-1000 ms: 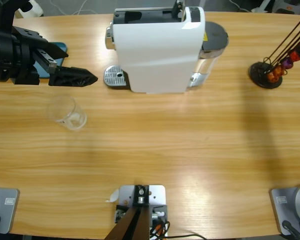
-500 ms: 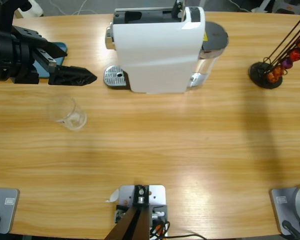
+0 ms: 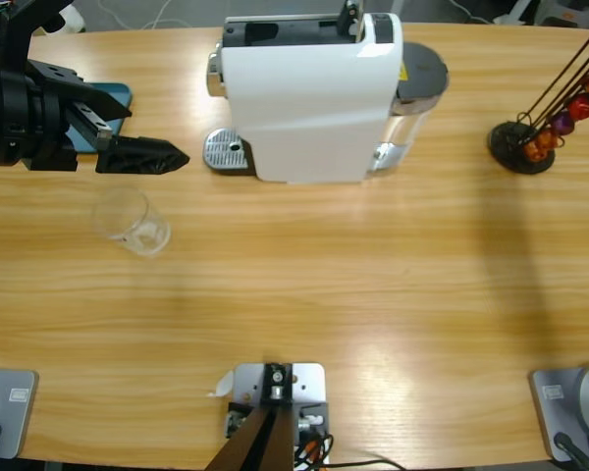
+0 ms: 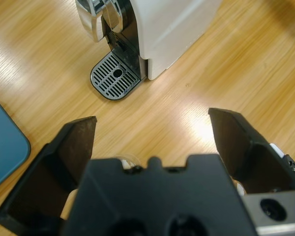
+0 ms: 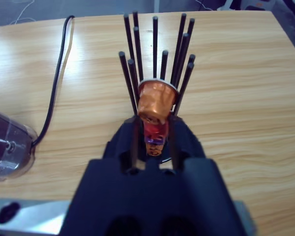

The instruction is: Pour coffee

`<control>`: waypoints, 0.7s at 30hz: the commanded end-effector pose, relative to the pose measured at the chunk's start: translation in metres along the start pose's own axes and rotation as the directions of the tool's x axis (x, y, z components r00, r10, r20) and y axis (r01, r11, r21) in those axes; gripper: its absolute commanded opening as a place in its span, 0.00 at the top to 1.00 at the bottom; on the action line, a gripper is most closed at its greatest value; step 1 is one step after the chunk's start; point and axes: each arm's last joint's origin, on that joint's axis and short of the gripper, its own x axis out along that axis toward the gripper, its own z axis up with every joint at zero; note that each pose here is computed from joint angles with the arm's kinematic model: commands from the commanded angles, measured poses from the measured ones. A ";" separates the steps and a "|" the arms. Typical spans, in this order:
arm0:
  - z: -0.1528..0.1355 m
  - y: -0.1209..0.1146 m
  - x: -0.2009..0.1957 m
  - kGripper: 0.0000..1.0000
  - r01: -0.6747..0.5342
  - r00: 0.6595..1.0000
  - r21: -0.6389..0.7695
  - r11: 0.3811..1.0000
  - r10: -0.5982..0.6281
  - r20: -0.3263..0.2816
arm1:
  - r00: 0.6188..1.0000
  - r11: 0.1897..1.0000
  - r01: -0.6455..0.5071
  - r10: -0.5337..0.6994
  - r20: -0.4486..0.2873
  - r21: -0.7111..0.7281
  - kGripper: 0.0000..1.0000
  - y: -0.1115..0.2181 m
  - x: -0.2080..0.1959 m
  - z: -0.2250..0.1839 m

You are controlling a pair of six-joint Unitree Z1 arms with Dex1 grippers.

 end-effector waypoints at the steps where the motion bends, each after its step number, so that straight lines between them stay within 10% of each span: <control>1: -0.011 0.000 0.003 0.01 -0.012 1.000 -0.003 1.000 0.012 -0.021 | 0.999 1.000 0.019 -0.017 -0.046 0.022 0.29 -0.002 0.005 -0.012; 11: -0.013 0.000 0.003 0.01 -0.013 1.000 -0.002 1.000 0.013 -0.024 | 0.995 0.997 0.074 -0.073 -0.065 0.018 0.50 -0.005 0.014 -0.012; 21: -0.015 0.000 0.003 0.01 -0.014 0.999 -0.002 1.000 0.014 -0.030 | 0.995 0.996 0.077 -0.074 -0.060 0.053 0.50 -0.004 0.018 -0.008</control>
